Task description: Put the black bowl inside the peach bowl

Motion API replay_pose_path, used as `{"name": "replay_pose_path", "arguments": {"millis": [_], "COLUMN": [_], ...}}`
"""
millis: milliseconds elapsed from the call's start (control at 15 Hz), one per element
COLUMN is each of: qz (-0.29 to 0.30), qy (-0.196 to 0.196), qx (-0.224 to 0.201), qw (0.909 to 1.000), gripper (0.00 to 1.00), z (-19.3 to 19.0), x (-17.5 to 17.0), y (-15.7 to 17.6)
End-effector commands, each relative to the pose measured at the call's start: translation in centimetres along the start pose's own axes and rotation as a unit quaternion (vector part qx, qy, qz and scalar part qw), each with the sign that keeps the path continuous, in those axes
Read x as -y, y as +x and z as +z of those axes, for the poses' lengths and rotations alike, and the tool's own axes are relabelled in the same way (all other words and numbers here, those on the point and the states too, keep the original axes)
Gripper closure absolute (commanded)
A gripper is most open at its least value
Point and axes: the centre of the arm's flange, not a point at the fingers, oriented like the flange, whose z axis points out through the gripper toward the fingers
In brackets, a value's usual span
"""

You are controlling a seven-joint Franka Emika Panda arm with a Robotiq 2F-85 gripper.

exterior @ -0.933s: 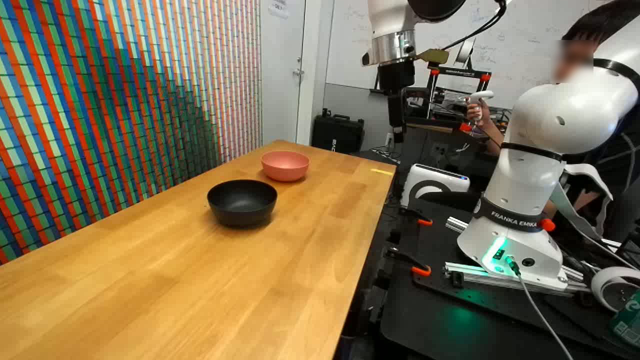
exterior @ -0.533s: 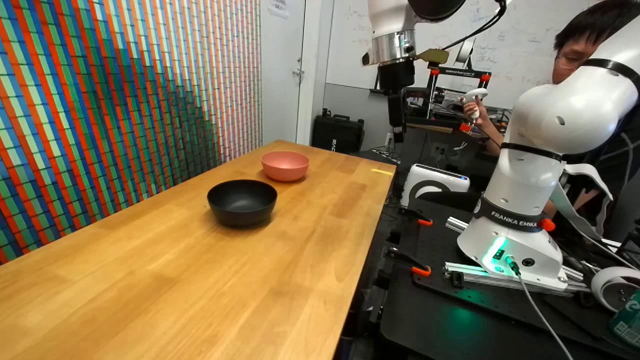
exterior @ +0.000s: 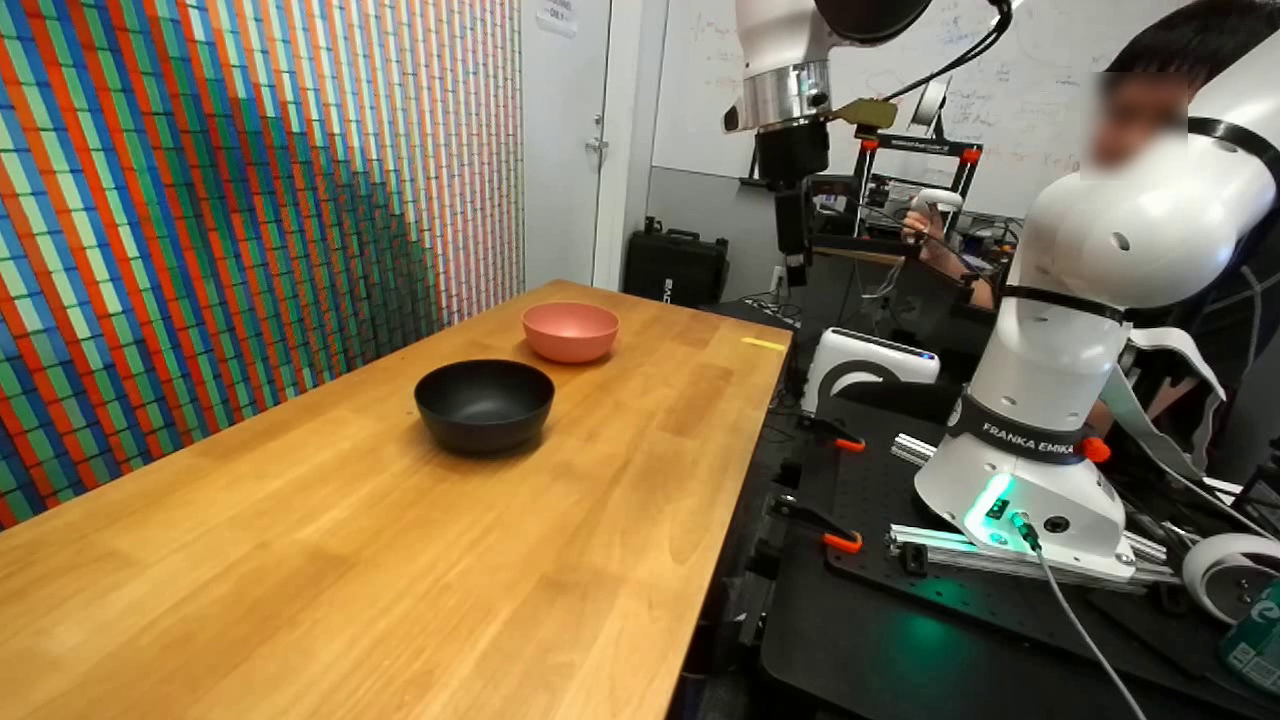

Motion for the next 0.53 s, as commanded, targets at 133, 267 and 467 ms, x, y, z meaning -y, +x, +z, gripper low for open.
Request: {"name": "replay_pose_path", "arguments": {"millis": [133, 267, 467], "qz": [0.004, 0.005, 0.019], "qy": [0.014, 0.018, 0.013], "qx": [-0.081, -0.123, -0.184], "qw": [0.9966, 0.9922, 0.9827], "gripper": [0.00, 0.00, 0.00], "z": [0.2, 0.2, 1.1], "x": [3.0, 5.0, 7.7], "y": [4.8, 7.3, 11.2]}}
